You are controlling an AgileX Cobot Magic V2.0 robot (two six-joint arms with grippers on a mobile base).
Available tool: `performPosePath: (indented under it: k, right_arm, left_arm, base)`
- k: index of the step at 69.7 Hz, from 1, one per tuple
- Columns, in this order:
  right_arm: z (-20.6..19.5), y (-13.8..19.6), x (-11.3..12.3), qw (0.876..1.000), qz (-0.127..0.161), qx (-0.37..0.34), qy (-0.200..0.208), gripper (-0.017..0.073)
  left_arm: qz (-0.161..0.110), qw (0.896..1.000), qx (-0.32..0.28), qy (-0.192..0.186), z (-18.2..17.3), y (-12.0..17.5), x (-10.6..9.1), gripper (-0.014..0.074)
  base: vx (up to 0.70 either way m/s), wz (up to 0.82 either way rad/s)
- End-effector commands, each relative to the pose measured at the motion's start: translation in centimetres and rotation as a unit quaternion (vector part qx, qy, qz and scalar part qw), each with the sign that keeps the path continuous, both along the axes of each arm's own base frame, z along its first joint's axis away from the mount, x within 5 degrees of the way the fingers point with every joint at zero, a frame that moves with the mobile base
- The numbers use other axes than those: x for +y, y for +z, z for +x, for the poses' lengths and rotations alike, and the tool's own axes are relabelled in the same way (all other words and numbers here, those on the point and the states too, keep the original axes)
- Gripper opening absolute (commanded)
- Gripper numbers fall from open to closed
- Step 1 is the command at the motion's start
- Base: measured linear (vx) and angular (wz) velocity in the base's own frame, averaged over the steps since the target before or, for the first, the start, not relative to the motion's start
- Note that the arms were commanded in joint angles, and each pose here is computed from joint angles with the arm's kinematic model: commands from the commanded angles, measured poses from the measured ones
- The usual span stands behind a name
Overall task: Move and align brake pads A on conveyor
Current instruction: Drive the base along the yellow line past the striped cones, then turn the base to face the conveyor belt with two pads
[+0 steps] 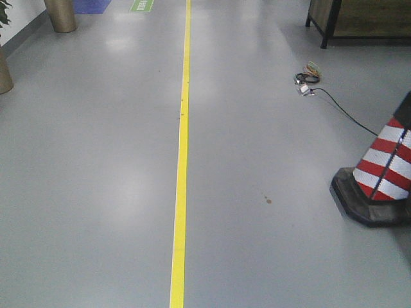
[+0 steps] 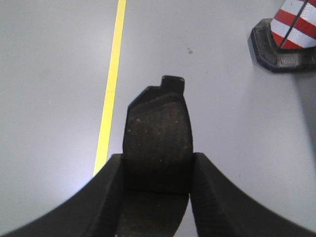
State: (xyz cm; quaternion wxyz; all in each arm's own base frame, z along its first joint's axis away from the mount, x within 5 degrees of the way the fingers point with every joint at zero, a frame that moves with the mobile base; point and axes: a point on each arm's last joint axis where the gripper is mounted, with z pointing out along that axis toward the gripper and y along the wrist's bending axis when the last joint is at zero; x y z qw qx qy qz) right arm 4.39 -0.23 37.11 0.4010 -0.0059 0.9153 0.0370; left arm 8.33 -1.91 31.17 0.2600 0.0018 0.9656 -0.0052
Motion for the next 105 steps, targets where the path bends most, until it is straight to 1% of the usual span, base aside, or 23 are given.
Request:
performPosePath:
  k: [1, 20, 39, 105]
  right_arm:
    - [0.03, 0.63, -0.22, 1.000, -0.009, -0.011, -0.005, -0.0001]
    - [0.04, 0.64, -0.24, 1.000, -0.010, -0.011, -0.006, -0.0001]
    - [0.04, 0.64, -0.24, 1.000, -0.010, -0.011, -0.006, -0.0001]
    - [0.04, 0.63, -0.22, 1.000, -0.010, -0.011, -0.006, -0.0001]
  left_arm:
    - [-0.002, 1.000, -0.021, 0.001, 0.25, 0.90, -0.01, -0.0006]
    - [-0.002, 1.000, -0.021, 0.001, 0.25, 0.90, -0.01, -0.0006]
    - [-0.002, 1.000, -0.021, 0.001, 0.25, 0.90, -0.01, -0.0006]
    - [-0.001, 1.000, -0.021, 0.002, 0.27, 0.91, 0.02, -0.0006]
  base:
    - [0.63, 0.02]
    - [0.58, -0.08]
    - [0.49, -0.46]
    - [0.42, -0.89]
